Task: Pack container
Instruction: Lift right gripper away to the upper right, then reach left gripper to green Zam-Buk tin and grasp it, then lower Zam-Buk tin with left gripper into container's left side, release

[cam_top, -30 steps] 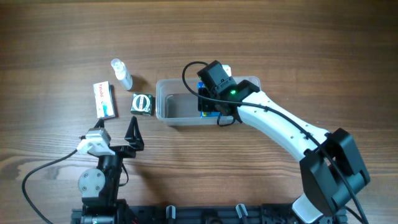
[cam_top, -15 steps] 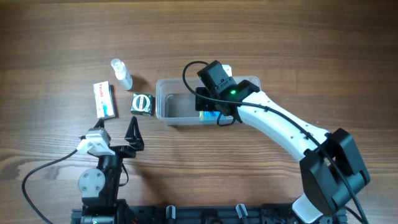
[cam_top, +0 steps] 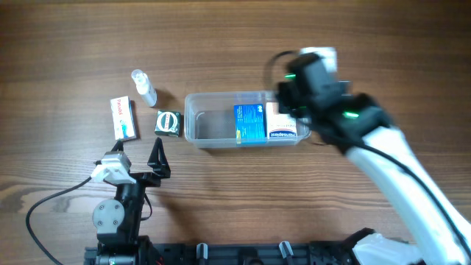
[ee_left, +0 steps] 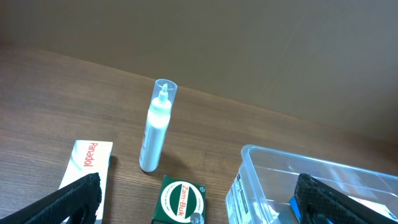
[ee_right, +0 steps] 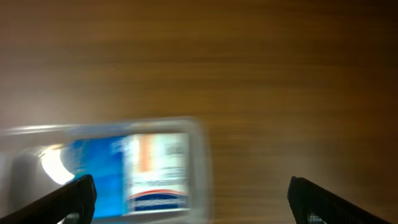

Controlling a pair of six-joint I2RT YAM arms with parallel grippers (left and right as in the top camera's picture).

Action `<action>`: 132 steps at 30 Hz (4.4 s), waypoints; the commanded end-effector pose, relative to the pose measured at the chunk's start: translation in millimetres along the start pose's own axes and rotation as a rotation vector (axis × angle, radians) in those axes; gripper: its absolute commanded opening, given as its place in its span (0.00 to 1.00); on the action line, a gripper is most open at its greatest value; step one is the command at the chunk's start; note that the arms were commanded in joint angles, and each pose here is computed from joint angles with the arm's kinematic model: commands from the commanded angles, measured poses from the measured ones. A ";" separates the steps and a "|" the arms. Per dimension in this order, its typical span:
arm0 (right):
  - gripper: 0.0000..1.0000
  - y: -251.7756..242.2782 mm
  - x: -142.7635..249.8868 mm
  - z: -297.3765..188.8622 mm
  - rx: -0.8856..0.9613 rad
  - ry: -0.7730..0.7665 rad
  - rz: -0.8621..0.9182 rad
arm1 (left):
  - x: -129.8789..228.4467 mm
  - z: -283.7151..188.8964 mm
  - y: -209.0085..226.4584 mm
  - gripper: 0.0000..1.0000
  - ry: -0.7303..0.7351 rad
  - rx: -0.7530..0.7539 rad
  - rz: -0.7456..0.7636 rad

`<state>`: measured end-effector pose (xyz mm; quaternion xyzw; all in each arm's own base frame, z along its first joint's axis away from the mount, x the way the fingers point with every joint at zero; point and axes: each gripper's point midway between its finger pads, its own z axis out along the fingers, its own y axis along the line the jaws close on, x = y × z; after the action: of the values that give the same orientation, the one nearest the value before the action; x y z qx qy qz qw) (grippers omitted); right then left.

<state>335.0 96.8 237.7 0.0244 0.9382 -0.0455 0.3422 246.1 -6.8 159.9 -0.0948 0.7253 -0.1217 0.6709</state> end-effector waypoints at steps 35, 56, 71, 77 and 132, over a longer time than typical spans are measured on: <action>1.00 -126.8 -39.7 43.6 -0.168 -0.055 -0.064 | -10.5 -0.2 -4.1 1.00 -0.050 0.023 0.021; 1.00 -126.8 -39.7 43.6 -0.168 -0.055 -0.064 | -30.3 87.5 -31.6 1.00 1.153 -0.041 0.064; 1.00 -126.8 -39.6 43.9 -0.168 -0.054 -0.064 | 80.7 95.5 -13.4 0.87 1.337 -0.079 0.226; 1.00 -126.8 -39.6 43.9 -0.168 -0.054 -0.064 | 91.9 92.3 -5.0 0.79 1.340 -0.102 0.243; 1.00 -126.6 -39.6 43.9 -0.168 -0.054 -0.065 | 63.8 114.7 -2.5 0.59 1.116 -0.148 0.266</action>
<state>383.1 -36.9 236.6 -0.0281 0.9312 0.0164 0.3631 342.5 -33.2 48.8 0.0429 0.9911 -0.0150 0.1250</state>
